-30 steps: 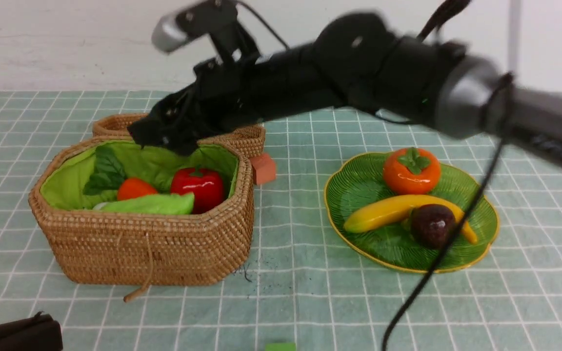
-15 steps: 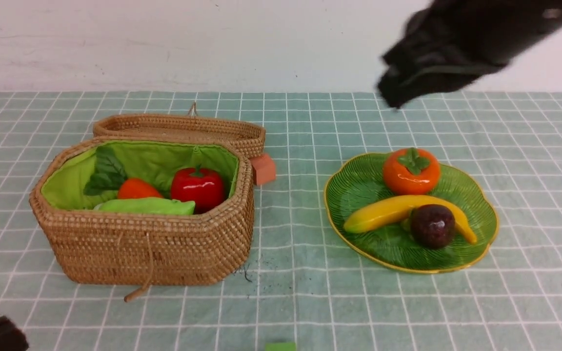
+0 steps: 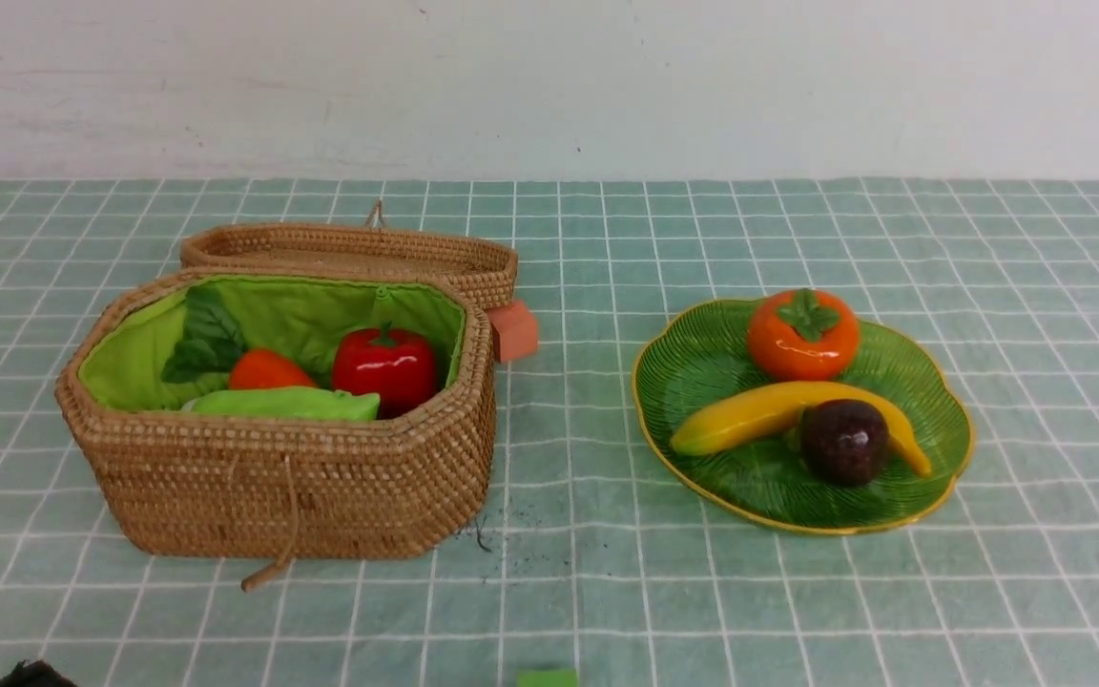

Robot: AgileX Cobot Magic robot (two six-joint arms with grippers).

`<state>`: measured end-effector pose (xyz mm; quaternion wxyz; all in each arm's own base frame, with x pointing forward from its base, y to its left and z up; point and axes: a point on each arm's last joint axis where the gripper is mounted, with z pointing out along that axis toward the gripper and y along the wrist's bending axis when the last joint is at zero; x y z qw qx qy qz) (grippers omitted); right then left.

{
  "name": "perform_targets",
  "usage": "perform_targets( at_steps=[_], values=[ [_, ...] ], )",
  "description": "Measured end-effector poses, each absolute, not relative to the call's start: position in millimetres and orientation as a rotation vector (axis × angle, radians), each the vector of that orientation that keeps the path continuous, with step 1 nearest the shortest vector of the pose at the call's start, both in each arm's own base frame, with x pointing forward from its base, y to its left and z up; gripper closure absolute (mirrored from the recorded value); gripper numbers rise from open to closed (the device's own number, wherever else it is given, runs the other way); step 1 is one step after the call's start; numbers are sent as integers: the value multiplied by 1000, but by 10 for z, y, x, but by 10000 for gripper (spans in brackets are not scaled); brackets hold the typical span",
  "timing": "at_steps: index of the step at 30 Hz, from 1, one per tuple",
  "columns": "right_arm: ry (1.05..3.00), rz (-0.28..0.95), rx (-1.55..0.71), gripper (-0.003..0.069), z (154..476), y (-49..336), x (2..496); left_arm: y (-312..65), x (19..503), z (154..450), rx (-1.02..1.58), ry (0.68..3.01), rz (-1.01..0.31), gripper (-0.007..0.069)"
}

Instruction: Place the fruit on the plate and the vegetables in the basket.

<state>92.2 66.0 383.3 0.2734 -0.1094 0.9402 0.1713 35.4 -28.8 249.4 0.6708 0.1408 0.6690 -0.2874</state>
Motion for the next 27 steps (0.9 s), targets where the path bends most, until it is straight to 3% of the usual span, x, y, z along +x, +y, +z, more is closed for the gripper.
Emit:
perform_targets(
  at_steps=[12,17,23,27],
  values=[
    [2401,521,-275,651,3803,373,476,-297,349,2466,333,1537,-649,629],
    [2400,473,-183,650,3716,294,443,-297,349,2466,333,1537,-649,627],
    [2200,283,-53,666,3201,144,490,-297,349,2464,334,1539,-649,620],
    [1938,135,-5,677,2485,60,544,-298,349,2464,334,1539,-649,618]
  ],
)
